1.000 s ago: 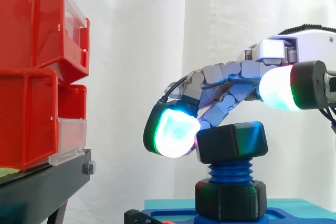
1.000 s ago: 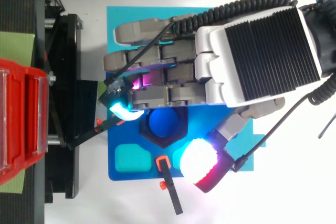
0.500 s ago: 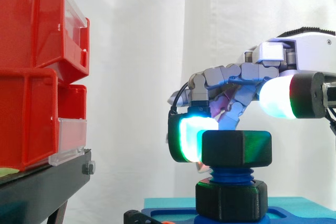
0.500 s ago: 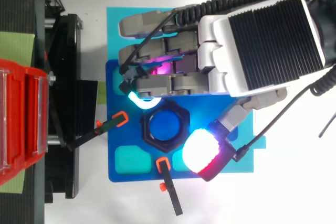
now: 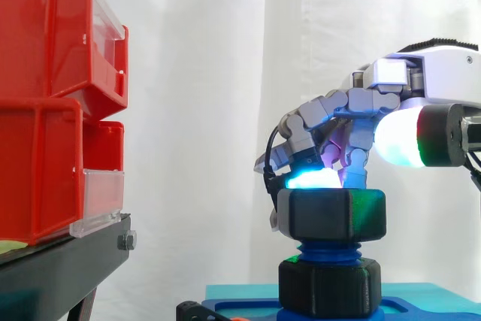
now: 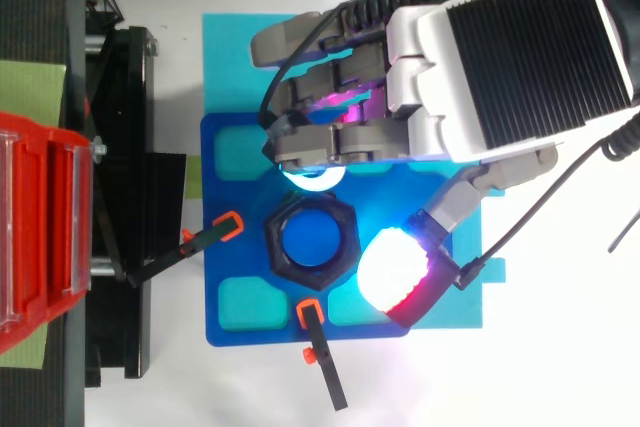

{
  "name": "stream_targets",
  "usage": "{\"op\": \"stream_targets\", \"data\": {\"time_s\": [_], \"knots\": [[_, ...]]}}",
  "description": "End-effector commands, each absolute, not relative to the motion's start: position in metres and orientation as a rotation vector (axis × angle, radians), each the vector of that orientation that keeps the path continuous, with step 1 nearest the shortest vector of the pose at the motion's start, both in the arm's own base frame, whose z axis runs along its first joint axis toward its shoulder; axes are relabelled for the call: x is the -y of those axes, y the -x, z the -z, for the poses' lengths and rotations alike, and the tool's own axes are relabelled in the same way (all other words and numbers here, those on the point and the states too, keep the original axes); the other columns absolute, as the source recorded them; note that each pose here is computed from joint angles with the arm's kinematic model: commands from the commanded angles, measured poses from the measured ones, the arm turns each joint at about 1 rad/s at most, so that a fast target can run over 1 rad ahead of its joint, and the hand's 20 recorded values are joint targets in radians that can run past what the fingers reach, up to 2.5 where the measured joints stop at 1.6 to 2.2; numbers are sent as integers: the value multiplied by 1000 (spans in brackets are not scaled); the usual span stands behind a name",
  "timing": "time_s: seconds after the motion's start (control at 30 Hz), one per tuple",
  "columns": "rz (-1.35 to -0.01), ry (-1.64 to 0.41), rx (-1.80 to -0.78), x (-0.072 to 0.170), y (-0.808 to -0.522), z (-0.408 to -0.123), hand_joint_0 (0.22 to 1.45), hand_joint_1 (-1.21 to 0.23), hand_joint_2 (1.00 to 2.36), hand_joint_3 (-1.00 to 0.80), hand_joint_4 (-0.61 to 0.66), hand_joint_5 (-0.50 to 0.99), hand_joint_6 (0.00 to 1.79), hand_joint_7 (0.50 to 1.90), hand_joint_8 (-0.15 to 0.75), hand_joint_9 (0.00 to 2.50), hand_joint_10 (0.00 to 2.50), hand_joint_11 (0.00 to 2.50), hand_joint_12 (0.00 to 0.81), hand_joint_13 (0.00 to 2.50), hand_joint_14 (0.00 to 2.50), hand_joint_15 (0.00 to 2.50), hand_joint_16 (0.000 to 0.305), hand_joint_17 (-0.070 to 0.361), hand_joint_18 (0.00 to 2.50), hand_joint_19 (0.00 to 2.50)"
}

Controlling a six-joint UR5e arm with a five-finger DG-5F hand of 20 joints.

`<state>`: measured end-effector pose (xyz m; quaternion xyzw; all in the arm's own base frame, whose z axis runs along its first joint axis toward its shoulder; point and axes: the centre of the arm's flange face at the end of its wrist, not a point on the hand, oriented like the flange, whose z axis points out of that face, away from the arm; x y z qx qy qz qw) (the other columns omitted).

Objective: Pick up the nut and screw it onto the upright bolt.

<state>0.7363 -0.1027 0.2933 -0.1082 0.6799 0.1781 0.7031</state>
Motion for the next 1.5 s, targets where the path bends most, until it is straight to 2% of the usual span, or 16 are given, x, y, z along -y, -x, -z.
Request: {"op": "stream_targets", "data": {"time_s": [0.0,0.2,0.33,0.43,0.53,0.57,0.67,0.9,1.23,1.3,1.47], "knots": [[-394,240,-1509,107,-736,-297,554,-239,1000,-500,90,36,605,1363,270,1419,0,24,164,957,0,0,6,14,524,0],[-397,247,-1502,111,-737,-300,555,-248,1000,-500,56,42,670,1217,255,1612,3,103,137,1093,0,0,4,8,675,0],[-399,254,-1493,115,-738,-307,556,-252,1000,-500,64,47,672,1203,246,1675,6,158,134,1130,0,0,3,7,709,0],[-402,261,-1487,120,-738,-313,556,-250,1000,-500,70,50,646,1253,258,1678,7,163,135,1130,0,0,3,8,710,0],[-398,264,-1488,124,-739,-321,554,-244,1000,-500,104,55,579,1377,266,1658,7,169,145,1109,0,0,4,9,701,0],[-395,265,-1485,125,-740,-324,554,-241,1000,-500,115,61,507,1516,268,1631,6,166,150,1091,0,0,5,11,688,0],[-393,262,-1487,126,-740,-324,552,-230,1000,-500,140,29,504,1413,269,1565,8,163,162,1057,0,0,7,15,659,0],[-391,268,-1467,123,-743,-329,544,-217,1000,-500,226,-44,505,1048,272,1421,5,137,193,947,0,0,13,29,598,0],[-390,264,-1458,108,-747,-328,530,-199,1000,-500,206,-89,503,810,243,1136,0,0,214,775,0,0,20,46,474,0],[-391,264,-1459,107,-747,-328,525,-189,1000,-500,201,-100,502,729,233,1064,0,0,218,699,0,0,22,51,410,0],[-399,272,-1457,98,-748,-326,517,-169,1000,-500,199,-119,502,646,218,903,0,0,239,558,0,0,25,57,256,0]]}}
